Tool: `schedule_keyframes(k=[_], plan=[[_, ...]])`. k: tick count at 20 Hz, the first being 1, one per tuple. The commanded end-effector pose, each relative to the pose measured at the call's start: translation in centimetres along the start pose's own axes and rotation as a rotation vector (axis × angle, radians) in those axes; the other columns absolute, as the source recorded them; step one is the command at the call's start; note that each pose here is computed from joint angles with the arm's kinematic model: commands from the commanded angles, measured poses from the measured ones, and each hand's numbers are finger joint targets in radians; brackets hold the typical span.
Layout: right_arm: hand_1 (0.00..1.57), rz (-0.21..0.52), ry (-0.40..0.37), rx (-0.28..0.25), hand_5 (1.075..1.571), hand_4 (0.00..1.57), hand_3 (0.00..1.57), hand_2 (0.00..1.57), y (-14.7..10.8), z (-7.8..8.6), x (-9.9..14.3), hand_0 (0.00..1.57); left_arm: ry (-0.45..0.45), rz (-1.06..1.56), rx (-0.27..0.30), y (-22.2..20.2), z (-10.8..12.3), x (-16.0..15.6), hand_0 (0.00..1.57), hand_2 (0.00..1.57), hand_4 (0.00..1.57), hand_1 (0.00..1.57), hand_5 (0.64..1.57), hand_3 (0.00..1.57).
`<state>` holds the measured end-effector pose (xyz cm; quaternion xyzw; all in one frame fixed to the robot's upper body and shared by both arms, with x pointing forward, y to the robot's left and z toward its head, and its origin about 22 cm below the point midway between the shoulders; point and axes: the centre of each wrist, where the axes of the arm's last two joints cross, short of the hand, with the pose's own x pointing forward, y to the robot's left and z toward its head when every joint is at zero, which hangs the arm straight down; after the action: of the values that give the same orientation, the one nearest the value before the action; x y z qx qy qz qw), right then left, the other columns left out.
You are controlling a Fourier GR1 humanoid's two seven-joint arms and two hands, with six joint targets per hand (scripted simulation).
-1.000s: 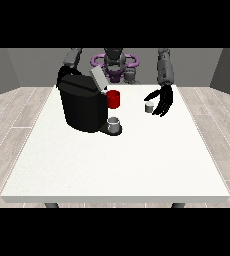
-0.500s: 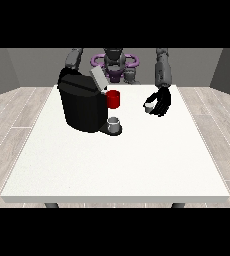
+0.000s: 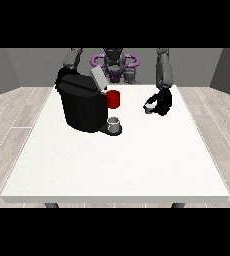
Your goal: Insert the coffee pod into the coffee machine and close the lid
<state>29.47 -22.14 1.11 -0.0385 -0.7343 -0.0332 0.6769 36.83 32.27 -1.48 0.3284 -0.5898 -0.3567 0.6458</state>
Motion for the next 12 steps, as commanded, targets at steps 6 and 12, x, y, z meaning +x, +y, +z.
schedule_keyframes(k=[6, 12], plan=[[0.0, 0.014, 0.098, -0.026, 1.571, 0.49, 0.0, 0.0, -0.5, 0.8, -3.3, 0.0, -0.187, 0.03, -0.093, 1.7, -2.6, 5.6, 1.4, 1.42, 0.6, 1.4, 1.571, 1.36], [0.0, 0.028, 0.136, -0.034, 1.571, 0.46, 0.0, 0.0, -0.9, 1.3, -4.8, 0.0, -0.235, 0.023, -0.116, 2.8, -3.8, 9.5, 1.26, 1.32, 0.53, 1.26, 1.571, 1.3]])
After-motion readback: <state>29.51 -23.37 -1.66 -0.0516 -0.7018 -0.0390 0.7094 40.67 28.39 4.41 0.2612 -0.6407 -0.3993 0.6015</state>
